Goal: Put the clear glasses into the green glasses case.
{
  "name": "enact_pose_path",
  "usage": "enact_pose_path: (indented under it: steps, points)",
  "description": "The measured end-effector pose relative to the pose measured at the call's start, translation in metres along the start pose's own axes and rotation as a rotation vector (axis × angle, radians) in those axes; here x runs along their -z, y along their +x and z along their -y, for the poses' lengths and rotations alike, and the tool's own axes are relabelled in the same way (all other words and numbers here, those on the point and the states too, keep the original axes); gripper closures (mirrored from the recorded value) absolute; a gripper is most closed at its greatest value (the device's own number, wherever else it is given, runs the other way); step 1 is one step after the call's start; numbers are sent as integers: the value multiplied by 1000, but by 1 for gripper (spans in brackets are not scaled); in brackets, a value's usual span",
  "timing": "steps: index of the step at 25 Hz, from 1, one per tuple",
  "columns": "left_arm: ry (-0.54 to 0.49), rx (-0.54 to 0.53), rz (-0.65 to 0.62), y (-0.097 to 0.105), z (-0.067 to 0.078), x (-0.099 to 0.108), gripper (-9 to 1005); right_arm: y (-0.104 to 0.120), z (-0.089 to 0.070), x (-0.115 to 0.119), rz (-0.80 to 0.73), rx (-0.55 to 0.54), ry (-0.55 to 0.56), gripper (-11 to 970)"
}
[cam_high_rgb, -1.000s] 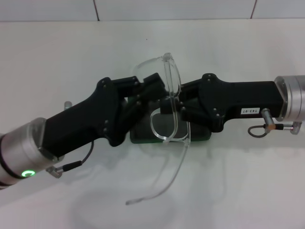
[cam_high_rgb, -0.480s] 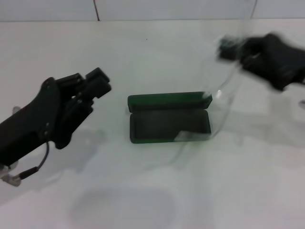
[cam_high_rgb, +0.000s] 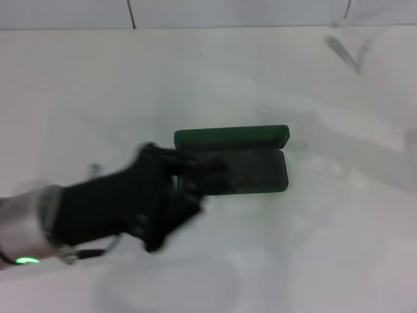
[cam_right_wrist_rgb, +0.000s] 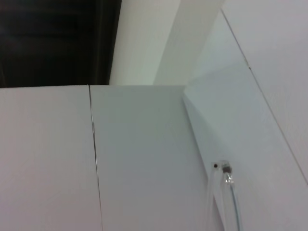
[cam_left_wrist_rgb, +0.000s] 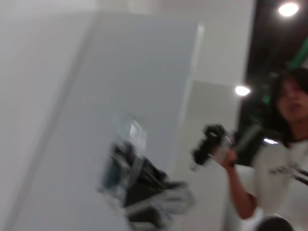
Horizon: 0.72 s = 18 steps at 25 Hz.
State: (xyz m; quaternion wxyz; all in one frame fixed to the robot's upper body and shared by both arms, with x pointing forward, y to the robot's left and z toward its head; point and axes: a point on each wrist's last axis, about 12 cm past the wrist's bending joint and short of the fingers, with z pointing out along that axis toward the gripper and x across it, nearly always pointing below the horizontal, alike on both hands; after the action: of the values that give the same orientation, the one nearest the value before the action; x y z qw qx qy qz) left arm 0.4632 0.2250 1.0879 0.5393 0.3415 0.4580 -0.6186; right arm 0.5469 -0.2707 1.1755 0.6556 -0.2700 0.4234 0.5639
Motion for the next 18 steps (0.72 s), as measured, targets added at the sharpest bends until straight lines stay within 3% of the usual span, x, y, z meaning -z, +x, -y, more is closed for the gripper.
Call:
enact_pose_path:
  steps: [4,8,13,18]
  points:
    - [65,7,-3,6,-4,-22,885,19,9,-26,-14,-36,-20,846]
    - [94,6,19,6,-6,-33,885,47,11,-52,-130,-74,-51,847]
    - [40,-32,78,4,-5,-28,885,66,6,-62,-207,-105,-84,847]
    - [-16,-48,115,2,-4,-19,885,69,4,-58,-218,-113,-79,847]
